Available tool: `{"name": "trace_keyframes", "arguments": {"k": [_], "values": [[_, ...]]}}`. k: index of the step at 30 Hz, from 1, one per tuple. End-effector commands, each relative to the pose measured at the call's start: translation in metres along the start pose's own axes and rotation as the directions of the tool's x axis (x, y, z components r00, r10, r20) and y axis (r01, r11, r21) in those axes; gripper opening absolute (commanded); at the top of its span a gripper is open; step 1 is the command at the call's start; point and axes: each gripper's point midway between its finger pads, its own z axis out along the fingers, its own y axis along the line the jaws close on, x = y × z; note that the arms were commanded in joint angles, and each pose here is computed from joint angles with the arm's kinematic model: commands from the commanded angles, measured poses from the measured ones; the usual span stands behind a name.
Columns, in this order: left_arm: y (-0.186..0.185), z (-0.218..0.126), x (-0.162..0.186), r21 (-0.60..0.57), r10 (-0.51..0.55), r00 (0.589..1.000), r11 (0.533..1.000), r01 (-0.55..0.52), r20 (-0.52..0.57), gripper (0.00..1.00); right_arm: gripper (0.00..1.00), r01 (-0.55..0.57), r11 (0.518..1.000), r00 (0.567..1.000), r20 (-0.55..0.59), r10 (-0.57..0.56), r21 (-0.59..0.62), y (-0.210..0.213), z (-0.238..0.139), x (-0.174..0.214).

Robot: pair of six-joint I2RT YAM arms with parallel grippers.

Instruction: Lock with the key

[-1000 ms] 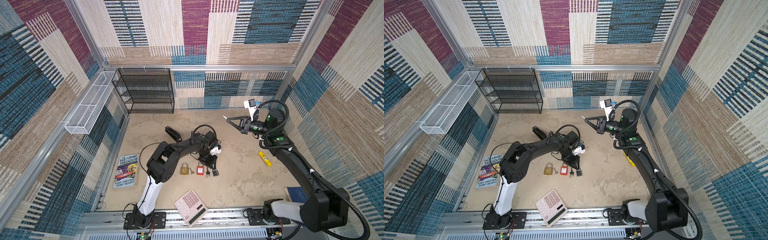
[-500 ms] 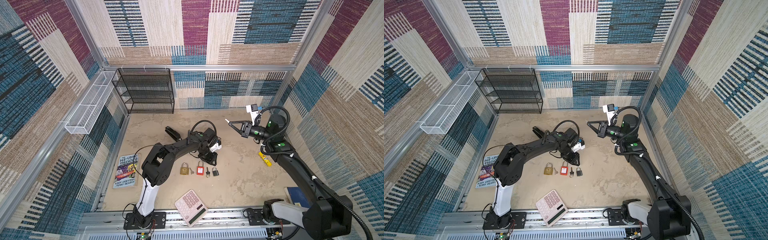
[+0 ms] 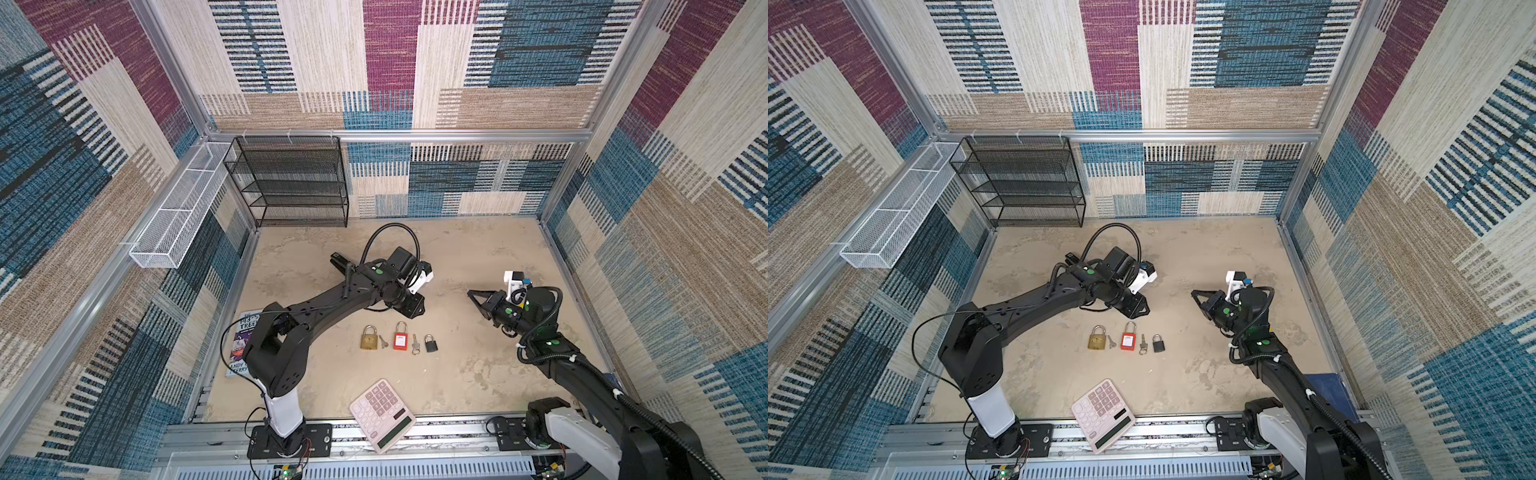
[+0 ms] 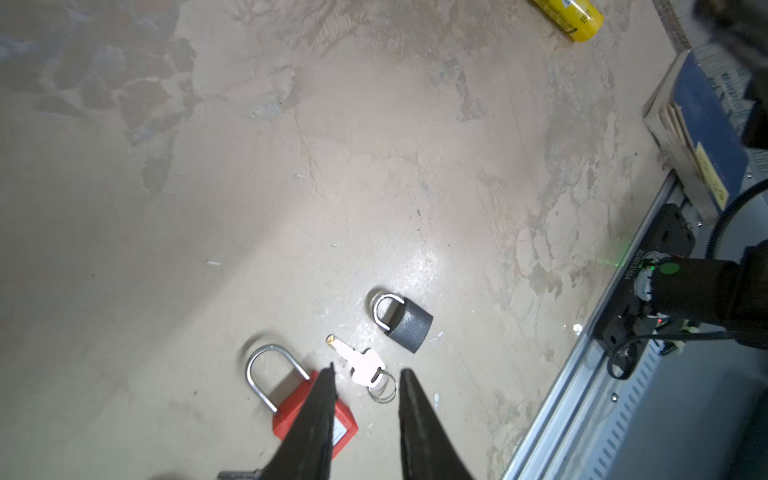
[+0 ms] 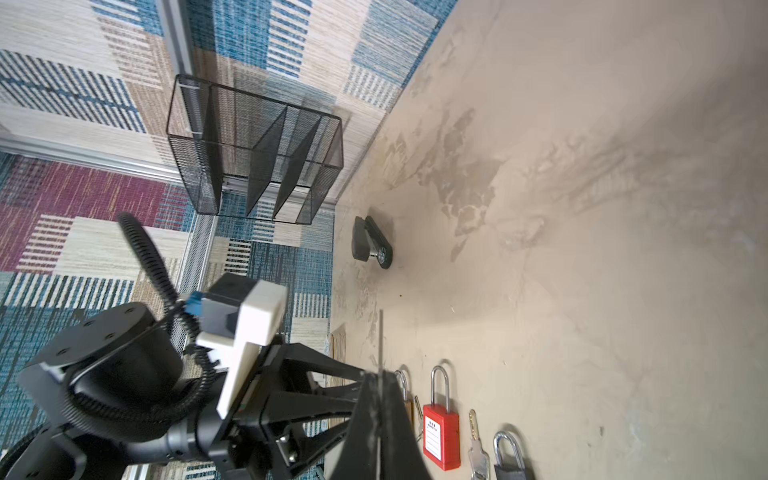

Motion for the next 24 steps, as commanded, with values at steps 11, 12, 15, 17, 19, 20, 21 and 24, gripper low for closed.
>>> {"name": "trace_keyframes", "arguments": {"k": [11,12,15,17,19,20,21,24], "values": [[0.004,-0.028,-0.008,-0.065,0.014,0.997,0.998,-0.009,0.071,0.30,0.00,-0.226,0.965,0.970,-0.065,0.236,0.130,-0.051,0.013,0.054],[0.004,-0.028,-0.008,-0.064,0.014,0.997,0.998,-0.009,0.073,0.30,0.00,-0.228,0.964,0.968,-0.073,0.240,0.138,-0.053,0.014,0.057],[0.003,-0.028,-0.009,-0.058,0.010,0.997,0.998,-0.006,0.073,0.30,0.00,-0.243,0.957,0.962,-0.085,0.259,0.159,-0.060,0.017,0.065],[0.003,-0.028,-0.009,-0.056,0.007,0.997,0.998,-0.003,0.075,0.30,0.00,-0.249,0.952,0.959,-0.093,0.268,0.179,-0.063,0.019,0.070],[0.003,-0.028,-0.008,-0.056,0.007,0.997,0.998,-0.003,0.073,0.30,0.00,-0.257,0.946,0.954,-0.105,0.281,0.198,-0.067,0.020,0.075],[0.003,-0.028,-0.008,-0.057,0.006,0.997,0.998,-0.002,0.072,0.30,0.00,-0.258,0.945,0.952,-0.114,0.285,0.201,-0.068,0.021,0.078],[0.003,-0.028,-0.008,-0.058,0.007,0.997,0.998,-0.003,0.073,0.30,0.00,-0.263,0.941,0.949,-0.121,0.292,0.212,-0.070,0.022,0.082],[0.004,-0.028,-0.007,-0.061,0.006,0.997,0.998,-0.002,0.073,0.30,0.00,-0.262,0.938,0.945,-0.138,0.298,0.228,-0.071,0.024,0.091]]}}
